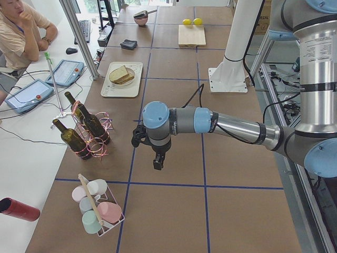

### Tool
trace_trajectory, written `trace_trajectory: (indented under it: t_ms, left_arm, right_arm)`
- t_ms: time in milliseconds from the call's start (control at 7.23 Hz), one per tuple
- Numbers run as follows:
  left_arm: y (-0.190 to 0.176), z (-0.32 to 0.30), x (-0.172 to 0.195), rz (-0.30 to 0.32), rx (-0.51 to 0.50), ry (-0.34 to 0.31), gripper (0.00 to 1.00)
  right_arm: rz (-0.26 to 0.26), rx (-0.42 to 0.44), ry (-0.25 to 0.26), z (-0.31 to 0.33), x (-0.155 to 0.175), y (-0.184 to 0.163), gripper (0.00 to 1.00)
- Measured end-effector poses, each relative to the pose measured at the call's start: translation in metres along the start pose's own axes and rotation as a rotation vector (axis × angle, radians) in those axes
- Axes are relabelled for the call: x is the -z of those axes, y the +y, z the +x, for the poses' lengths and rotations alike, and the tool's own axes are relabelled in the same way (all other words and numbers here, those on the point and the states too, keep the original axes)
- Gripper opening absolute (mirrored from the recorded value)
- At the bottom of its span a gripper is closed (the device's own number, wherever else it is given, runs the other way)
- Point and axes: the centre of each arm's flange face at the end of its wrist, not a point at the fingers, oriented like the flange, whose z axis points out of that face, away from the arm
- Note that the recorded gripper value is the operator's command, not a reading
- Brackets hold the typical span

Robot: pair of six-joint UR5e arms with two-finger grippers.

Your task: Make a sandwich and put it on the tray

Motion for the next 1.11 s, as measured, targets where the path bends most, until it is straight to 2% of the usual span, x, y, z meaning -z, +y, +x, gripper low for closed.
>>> trace_trajectory:
  t_ms: [415, 830, 1107]
  left_arm:
    - [-0.036, -0.017, -0.009, 0.020, -0.022, 0.017, 1.00]
    - [-0.025, -0.044, -0.031, -0.018, 0.032, 0.028, 1.00]
    - [-0.020, -0.047, -0.032, -0.021, 0.039, 0.027, 1.00]
  right_arm:
    - [0.001, 0.002, -0.002, -0.001, 0.000, 0.000, 1.00]
    - [-0.009, -0.013, -0.005, 0.005, -0.005, -0.001, 1.00]
    - [-0.019, -0.022, -0.005, 0.006, -0.009, -0.002, 1.00]
